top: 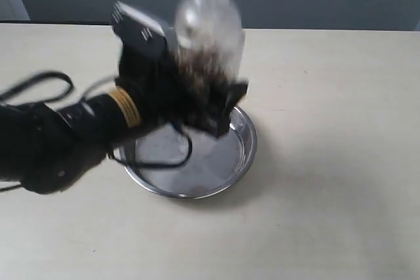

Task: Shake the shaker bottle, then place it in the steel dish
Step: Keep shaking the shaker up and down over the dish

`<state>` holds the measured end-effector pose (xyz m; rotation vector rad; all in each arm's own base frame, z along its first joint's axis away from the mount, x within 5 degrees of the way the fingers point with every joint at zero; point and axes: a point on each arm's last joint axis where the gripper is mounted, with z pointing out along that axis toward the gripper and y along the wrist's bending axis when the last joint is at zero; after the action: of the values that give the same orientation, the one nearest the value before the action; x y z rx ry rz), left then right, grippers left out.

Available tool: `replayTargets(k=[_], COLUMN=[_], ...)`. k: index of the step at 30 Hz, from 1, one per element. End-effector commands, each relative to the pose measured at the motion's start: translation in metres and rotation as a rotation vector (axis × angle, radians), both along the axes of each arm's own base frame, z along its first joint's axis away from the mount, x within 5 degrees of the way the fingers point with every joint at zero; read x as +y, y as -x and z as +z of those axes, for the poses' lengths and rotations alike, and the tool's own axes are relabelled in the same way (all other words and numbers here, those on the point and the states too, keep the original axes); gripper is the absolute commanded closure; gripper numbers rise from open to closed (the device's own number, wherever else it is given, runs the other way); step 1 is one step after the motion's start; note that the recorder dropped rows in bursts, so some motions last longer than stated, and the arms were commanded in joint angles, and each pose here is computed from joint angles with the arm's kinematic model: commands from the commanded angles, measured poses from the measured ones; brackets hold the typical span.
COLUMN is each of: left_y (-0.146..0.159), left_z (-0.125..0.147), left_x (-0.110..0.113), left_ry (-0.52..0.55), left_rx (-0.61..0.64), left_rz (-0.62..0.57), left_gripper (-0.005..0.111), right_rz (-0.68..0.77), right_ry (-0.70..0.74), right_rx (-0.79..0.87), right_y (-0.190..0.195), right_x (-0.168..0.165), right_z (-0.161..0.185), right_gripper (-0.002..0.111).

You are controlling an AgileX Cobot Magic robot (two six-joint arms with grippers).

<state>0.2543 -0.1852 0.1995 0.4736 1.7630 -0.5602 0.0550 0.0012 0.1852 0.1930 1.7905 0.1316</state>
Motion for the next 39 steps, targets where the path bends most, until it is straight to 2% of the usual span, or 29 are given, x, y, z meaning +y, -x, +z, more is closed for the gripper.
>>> replayTargets(k=[1, 3, 4, 5, 7, 10, 11, 13, 16, 18, 19, 21, 23, 24, 26, 27, 29, 30, 31, 33, 35, 37, 39], left_y=[0.01, 0.018, 0.022, 0.022, 0.017, 0.005, 0.003, 0.009, 0.025, 0.031, 0.029, 0.02, 0.011, 0.009, 0.013, 0.018, 0.025, 0.028, 0.026, 0.019, 0.011, 0.007, 0.006], left_z=[0.046, 0.087, 0.097, 0.096, 0.064, 0.006, 0.0, 0.02, 0.085, 0.101, 0.092, 0.051, 0.014, 0.009, 0.026, 0.046, 0.093, 0.108, 0.112, 0.087, 0.03, -0.007, -0.011], left_x=[-0.002, 0.004, 0.008, 0.009, 0.008, 0.007, 0.006, 0.002, 0.007, 0.014, 0.016, 0.015, 0.018, 0.017, 0.011, 0.009, 0.014, 0.017, 0.02, 0.019, 0.014, 0.011, 0.008], left_ry=[0.1, 0.135, 0.138, 0.124, 0.051, 0.024, 0.022, 0.054, 0.133, 0.141, 0.103, 0.017, 0.009, 0.02, 0.039, 0.061, 0.125, 0.143, 0.152, 0.087, -0.02, -0.025, 0.005], left_rx=[-0.179, -0.289, -0.307, -0.286, -0.176, -0.008, 0.003, -0.089, -0.302, -0.312, -0.27, -0.139, -0.042, -0.05, -0.154, -0.229, -0.366, -0.397, -0.376, -0.242, -0.075, 0.011, 0.016], left_rz=[-0.085, -0.083, -0.077, -0.062, -0.041, 0.038, 0.044, -0.024, -0.089, -0.066, -0.047, -0.005, 0.067, 0.074, -0.004, -0.041, -0.039, -0.024, 0.013, 0.046, 0.042, 0.061, 0.042], left_gripper=[0.106, 0.106, 0.106, 0.106, 0.106, 0.106, 0.106, 0.106, 0.106, 0.106, 0.106, 0.106, 0.106, 0.106, 0.106, 0.106, 0.106, 0.106, 0.106, 0.106, 0.106, 0.106, 0.106], right_rz=[-0.005, -0.005, -0.005, -0.005, -0.005, -0.005, -0.005, -0.005, -0.005, -0.004, -0.004, -0.004, -0.004, -0.004, -0.004, -0.004, -0.004, -0.004, -0.004, -0.004, -0.004, -0.004, -0.004], right_ry=[0.003, 0.003, 0.003, 0.003, 0.003, 0.003, 0.003, 0.003, 0.003, 0.003, 0.003, 0.0, 0.0, 0.0, 0.003, 0.003, 0.003, 0.003, 0.003, 0.003, 0.003, 0.003, 0.003], right_rx=[-0.012, -0.012, -0.012, -0.012, -0.012, -0.012, -0.012, -0.012, -0.012, -0.01, -0.01, -0.01, -0.01, -0.01, -0.01, -0.01, -0.01, -0.01, -0.01, -0.01, -0.01, -0.01, -0.01], right_y=[0.0, 0.0, 0.0, 0.0, 0.0, 0.0, 0.0, 0.0, 0.0, 0.0, 0.0, 0.0, 0.0, 0.0, 0.0, 0.0, 0.0, 0.0, 0.0, 0.0, 0.0, 0.0, 0.0], right_x=[0.0, 0.0, 0.0, 0.0, 0.0, 0.0, 0.0, 0.0, 0.0, 0.0, 0.0, 0.0, 0.0, 0.0, 0.0, 0.0, 0.0, 0.0, 0.0, 0.0, 0.0, 0.0, 0.0], right_z=[0.001, 0.001, 0.001, 0.001, 0.001, 0.001, 0.001, 0.001, 0.001, 0.001, 0.001, 0.001, 0.001, 0.001, 0.001, 0.001, 0.001, 0.001, 0.001, 0.001, 0.001, 0.001, 0.001], right_gripper=[0.109, 0.109, 0.109, 0.109, 0.109, 0.109, 0.109, 0.109, 0.109, 0.109, 0.109, 0.109, 0.109, 0.109, 0.109, 0.109, 0.109, 0.109, 0.109, 0.109, 0.109, 0.109, 0.109])
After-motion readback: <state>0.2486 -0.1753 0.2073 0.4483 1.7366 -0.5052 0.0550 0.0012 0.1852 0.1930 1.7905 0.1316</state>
